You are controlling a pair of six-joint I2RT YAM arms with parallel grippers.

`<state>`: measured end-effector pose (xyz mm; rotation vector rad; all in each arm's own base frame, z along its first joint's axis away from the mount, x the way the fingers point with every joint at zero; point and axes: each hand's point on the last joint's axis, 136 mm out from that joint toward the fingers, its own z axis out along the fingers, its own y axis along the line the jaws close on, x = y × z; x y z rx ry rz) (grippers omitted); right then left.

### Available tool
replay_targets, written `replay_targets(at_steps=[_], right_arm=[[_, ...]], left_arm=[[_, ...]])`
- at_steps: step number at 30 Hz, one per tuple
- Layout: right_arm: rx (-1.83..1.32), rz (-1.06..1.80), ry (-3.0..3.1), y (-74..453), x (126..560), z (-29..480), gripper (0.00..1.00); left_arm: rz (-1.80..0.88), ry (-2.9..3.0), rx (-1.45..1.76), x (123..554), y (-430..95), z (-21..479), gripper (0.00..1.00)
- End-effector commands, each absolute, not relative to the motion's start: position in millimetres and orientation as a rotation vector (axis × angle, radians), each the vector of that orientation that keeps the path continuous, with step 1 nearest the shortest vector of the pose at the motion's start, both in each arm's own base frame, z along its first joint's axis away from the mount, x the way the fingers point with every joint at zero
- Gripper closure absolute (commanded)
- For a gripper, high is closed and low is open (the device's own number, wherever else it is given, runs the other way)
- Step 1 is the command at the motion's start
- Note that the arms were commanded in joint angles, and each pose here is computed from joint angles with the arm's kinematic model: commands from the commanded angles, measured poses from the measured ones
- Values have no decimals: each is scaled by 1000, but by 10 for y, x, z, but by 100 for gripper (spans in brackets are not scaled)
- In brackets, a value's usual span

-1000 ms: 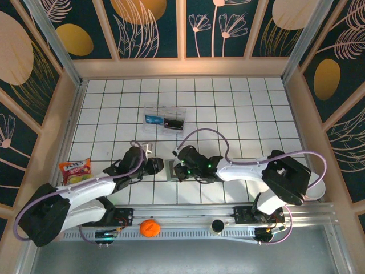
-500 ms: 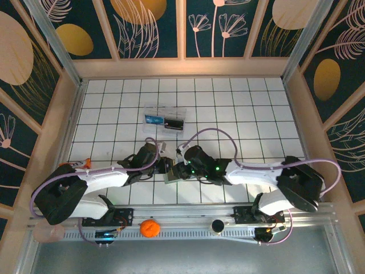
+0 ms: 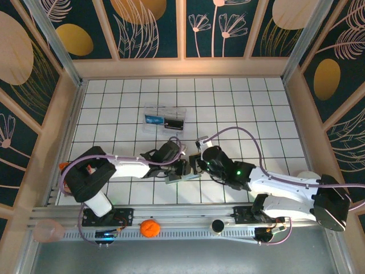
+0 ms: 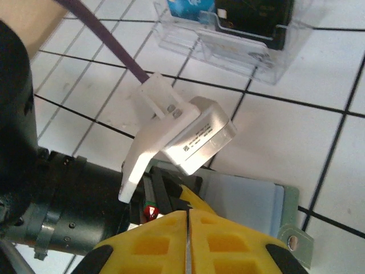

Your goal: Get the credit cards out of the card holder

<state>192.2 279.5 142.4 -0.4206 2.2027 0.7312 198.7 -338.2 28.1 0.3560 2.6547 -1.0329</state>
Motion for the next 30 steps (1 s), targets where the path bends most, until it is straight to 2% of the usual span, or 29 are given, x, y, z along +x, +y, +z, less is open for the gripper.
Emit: replay_targets(at_steps=[1, 10, 14, 19, 25, 30], right_arm=[[-346, 663, 2235, 2621, 1962, 1322, 91], [-350, 710, 2305, 2652, 2014, 1164, 95], [-458, 803, 2383, 2867, 1944, 991, 97], [-490, 822, 2498, 2963, 1861, 667, 98], [-390, 632, 2643, 2668, 1819, 256, 99], [-317, 531, 2676, 2505, 1782, 140, 99]], left_arm=[[-1041, 2674, 441, 1928, -3457, 272, 76], [-955, 2490, 193, 2118, -2946, 769, 65], [-941, 2511, 115, 2065, -2665, 633, 64], [-922, 2546, 78, 2002, -2495, 424, 58], [-858, 2560, 81, 2047, -2406, 312, 61], [-857, 2562, 86, 2078, -2416, 270, 63]])
